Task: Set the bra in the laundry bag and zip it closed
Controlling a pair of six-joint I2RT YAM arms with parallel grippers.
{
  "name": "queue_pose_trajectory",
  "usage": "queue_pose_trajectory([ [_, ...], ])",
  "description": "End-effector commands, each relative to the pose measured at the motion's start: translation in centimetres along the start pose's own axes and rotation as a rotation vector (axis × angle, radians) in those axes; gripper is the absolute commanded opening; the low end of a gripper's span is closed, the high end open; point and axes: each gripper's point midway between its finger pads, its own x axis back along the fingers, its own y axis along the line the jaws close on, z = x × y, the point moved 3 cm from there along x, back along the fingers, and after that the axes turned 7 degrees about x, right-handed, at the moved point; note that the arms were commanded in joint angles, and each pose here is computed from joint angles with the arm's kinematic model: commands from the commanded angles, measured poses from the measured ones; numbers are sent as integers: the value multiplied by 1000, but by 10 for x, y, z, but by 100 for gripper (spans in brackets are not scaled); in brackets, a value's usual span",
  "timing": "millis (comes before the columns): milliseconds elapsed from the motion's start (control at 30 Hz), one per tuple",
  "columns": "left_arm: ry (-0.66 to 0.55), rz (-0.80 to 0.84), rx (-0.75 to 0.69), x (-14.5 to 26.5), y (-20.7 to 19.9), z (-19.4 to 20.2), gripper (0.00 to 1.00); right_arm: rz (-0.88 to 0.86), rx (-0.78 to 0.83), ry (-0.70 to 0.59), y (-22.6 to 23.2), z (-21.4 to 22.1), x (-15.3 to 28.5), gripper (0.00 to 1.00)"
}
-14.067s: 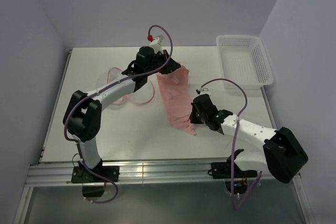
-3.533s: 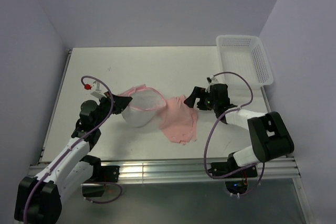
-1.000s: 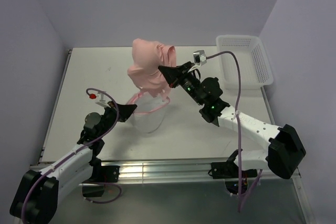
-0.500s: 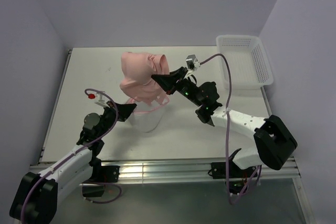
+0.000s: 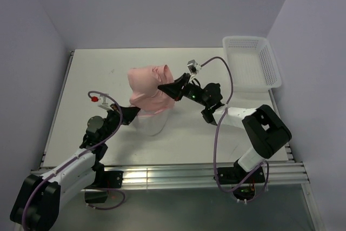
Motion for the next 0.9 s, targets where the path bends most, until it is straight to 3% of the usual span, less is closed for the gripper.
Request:
queue_pose_trajectory([
  [0,-46,74,-41,-5,-20,-15,0,-113,57,-44,16,-9,-7,0],
  [400,-38,83,-67,-23,-26,-22,0,-46,54,142,7,41,16,0],
  [667,-26,110,-59,-27,-34,-24,0,289,26,294,-22,83,64,0],
  [867,-36,69,-68,-22,-29,-26,0,337,91,466,-16,90,71,0],
])
